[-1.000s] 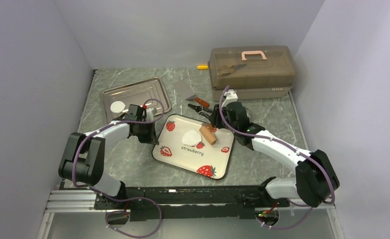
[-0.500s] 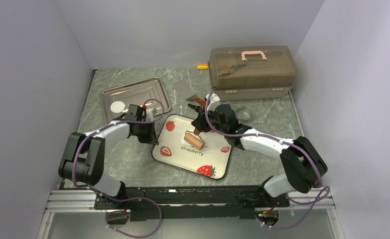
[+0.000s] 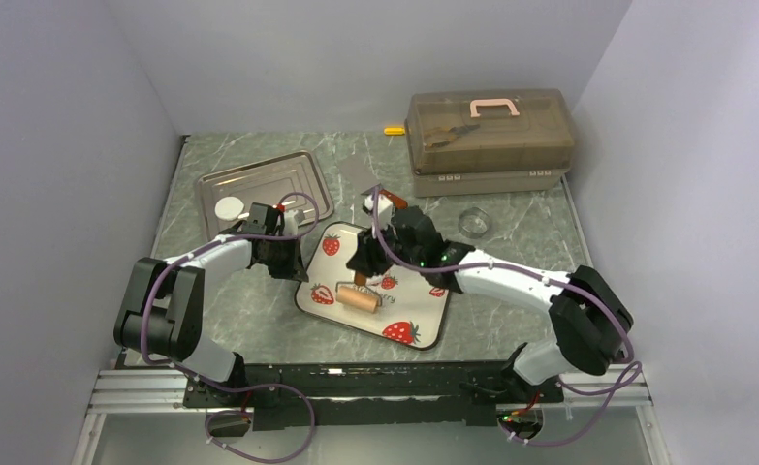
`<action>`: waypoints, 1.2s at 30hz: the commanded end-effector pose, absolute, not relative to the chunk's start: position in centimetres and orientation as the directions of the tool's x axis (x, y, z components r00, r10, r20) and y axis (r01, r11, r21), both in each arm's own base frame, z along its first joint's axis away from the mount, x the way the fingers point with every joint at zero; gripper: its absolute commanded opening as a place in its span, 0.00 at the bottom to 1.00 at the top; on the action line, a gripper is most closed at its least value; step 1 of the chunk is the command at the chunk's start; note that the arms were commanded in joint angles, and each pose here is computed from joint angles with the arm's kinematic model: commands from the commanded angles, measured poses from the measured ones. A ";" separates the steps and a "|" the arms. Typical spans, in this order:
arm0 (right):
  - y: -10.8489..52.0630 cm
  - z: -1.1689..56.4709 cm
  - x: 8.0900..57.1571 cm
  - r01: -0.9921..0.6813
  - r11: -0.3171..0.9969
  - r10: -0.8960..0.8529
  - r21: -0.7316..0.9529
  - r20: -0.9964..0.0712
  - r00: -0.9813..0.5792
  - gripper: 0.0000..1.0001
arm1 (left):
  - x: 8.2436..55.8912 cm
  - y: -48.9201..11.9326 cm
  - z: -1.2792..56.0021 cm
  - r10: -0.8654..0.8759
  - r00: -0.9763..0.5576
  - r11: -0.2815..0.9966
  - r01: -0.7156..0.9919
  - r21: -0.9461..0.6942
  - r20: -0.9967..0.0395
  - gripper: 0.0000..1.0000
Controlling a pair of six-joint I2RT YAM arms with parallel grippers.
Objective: Roll out the dumpling wrappers from the dough
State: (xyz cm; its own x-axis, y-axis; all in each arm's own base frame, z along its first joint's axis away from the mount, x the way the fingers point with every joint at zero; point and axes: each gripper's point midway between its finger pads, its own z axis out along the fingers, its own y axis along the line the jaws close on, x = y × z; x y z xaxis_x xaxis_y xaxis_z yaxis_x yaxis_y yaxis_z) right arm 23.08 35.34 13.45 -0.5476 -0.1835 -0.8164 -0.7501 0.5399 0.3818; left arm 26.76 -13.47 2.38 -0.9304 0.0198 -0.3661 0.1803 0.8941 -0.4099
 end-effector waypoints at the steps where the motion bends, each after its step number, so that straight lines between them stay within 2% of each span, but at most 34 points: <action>1: 37.0 22.9 27.5 -0.817 0.473 -0.073 0.330 -0.910 -0.409 0.00 | 28.0 -12.7 2.9 0.001 -0.909 0.908 0.175 -0.380 -0.416 0.00; 4: 36.7 23.3 30.6 -0.796 0.521 -0.042 0.308 -0.922 -0.384 0.00 | 28.0 -12.7 2.9 0.000 -0.909 0.910 0.173 -0.378 -0.416 0.00; 7: 36.1 19.2 32.9 -0.738 0.612 -0.107 0.284 -0.895 -0.434 0.00 | 28.1 -12.5 3.1 -0.001 -0.905 0.911 0.174 -0.373 -0.425 0.00; 10: 35.0 14.3 33.2 -0.679 0.678 -0.168 0.283 -0.839 -0.517 0.00 | 28.1 -12.4 3.1 -0.010 -0.904 0.911 0.168 -0.376 -0.428 0.00; 17: 31.4 3.6 29.1 -0.594 0.763 -0.283 0.256 -0.694 -0.662 0.00 | 28.2 -12.3 3.0 -0.016 -0.908 0.910 0.160 -0.382 -0.418 0.00; 21: 30.6 0.2 25.8 -0.559 0.776 -0.293 0.292 -0.618 -0.730 0.00 | 28.2 -12.2 2.9 -0.018 -0.909 0.910 0.157 -0.383 -0.416 0.00; 31: 29.9 -0.4 24.4 -0.536 0.784 -0.273 0.314 -0.601 -0.751 0.00 | 28.1 -12.3 2.8 -0.018 -0.911 0.909 0.157 -0.386 -0.411 0.00; 33: 31.2 0.7 24.7 -0.567 0.760 -0.288 0.318 -0.617 -0.732 0.00 | 28.1 -12.3 2.8 -0.017 -0.911 0.909 0.158 -0.386 -0.411 0.00; 36: 35.0 5.5 24.8 -0.654 0.641 -0.281 0.402 -0.670 -0.687 0.00 | 28.1 -12.3 2.9 -0.017 -0.911 0.909 0.158 -0.386 -0.413 0.00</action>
State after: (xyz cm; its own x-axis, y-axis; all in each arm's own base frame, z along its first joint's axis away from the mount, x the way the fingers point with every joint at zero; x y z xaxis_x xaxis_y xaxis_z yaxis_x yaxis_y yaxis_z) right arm 28.99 36.75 11.21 -0.5972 -0.0041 -0.8021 -0.6185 0.6391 0.4572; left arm 26.91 -13.13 2.32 -0.9303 0.0053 -0.3667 0.1688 0.8939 -0.4152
